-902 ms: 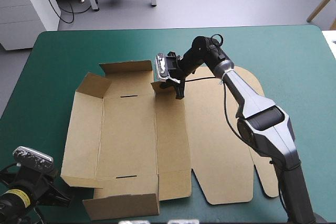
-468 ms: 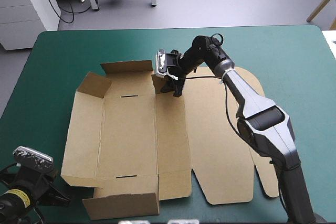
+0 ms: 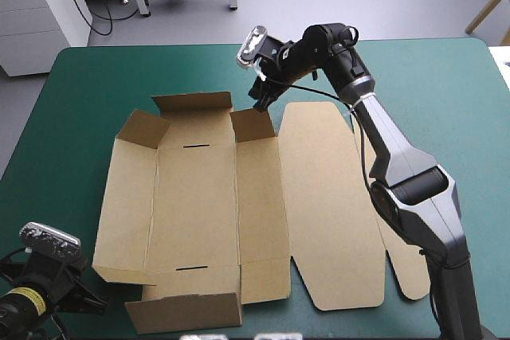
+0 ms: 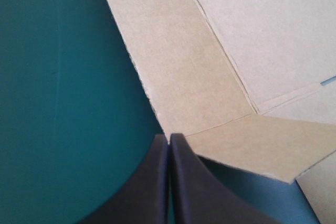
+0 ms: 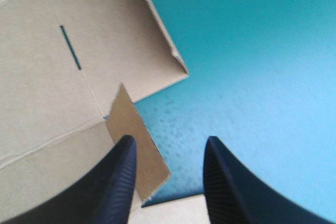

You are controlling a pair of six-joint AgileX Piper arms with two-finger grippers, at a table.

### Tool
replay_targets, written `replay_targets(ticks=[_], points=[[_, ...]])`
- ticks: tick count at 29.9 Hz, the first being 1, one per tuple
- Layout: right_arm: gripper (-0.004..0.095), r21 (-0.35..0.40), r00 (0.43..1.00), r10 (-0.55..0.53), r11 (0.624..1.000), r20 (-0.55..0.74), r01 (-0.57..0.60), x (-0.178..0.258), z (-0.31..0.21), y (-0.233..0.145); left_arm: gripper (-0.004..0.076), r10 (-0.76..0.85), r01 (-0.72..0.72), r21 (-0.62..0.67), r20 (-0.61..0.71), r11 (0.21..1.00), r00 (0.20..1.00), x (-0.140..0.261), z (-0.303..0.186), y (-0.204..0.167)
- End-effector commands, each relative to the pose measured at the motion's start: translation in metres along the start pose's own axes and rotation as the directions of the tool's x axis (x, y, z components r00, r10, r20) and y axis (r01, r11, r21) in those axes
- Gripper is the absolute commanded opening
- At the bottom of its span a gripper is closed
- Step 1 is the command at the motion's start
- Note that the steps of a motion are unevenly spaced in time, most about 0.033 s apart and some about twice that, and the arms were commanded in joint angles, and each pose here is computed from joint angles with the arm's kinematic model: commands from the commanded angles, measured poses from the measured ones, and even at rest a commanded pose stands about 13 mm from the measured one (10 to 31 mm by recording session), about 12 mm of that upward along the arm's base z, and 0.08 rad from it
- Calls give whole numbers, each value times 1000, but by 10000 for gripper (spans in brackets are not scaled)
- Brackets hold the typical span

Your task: Fold the box

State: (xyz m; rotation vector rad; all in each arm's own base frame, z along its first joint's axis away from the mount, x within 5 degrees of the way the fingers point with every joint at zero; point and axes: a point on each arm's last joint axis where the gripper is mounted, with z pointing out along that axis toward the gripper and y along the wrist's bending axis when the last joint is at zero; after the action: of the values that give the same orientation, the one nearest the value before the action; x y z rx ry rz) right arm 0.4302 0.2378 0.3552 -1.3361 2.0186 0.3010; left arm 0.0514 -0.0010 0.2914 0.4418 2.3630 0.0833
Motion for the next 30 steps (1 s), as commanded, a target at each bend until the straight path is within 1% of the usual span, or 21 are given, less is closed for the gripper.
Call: replay_targets(ticks=[1, 3, 4, 6, 10, 14, 16, 19, 21, 24, 27, 30], points=[[156, 199, 990, 124, 971, 70, -136, -17, -65, -5, -10, -9, 10, -7, 51, 1000, 999, -10, -5, 2], [32, 270, 980, 188, 942, 70, -200, -16, -77, -9, -10, -9, 10, -7, 51, 1000, 999, -10, -5, 2], [-13, 295, 974, 214, 928, 72, -226, -15, -83, -10, -10, -9, 10, -7, 51, 1000, 999, -10, -5, 2], [-19, 348, 966, 243, 901, 88, -258, -16, -97, -11, -10, -9, 10, -7, 51, 1000, 999, -10, -5, 2], [-19, 401, 960, 257, 872, 112, -280, -17, -123, -7, -10, -9, 10, -7, 51, 1000, 999, -10, -5, 2], [-19, 451, 956, 283, 846, 72, -285, -7, -139, -2, -10, -9, 10, -7, 53, 1000, 999, -10, -5, 2], [-19, 470, 943, 330, 825, 47, -313, 4, -141, -2, -10, -9, 10, -6, 58, 1000, 998, -10, -5, 2], [-19, 468, 923, 384, 814, 12, -345, 22, -151, 2, -10, -9, 10, -6, 62, 1000, 998, -11, -5, 2], [-19, 455, 906, 422, 812, -25, -366, 39, -154, 6, -10, -9, 10, -6, 62, 1000, 998, -11, -5, 2], [-19, 461, 876, 477, 794, -73, -395, 68, -166, 12, -10, -9, 10, -6, 62, 1000, 998, -11, -5, 2], [-19, 481, 838, 537, 762, -97, -433, 102, -179, 19, -10, -9, 10, -6, 64, 1000, 998, -11, -5, 2], [-19, 499, 812, 582, 719, -50, -484, 131, -200, 31, -10, -9, 10, -6, 64, 1000, 998, -11, -5, 2]])
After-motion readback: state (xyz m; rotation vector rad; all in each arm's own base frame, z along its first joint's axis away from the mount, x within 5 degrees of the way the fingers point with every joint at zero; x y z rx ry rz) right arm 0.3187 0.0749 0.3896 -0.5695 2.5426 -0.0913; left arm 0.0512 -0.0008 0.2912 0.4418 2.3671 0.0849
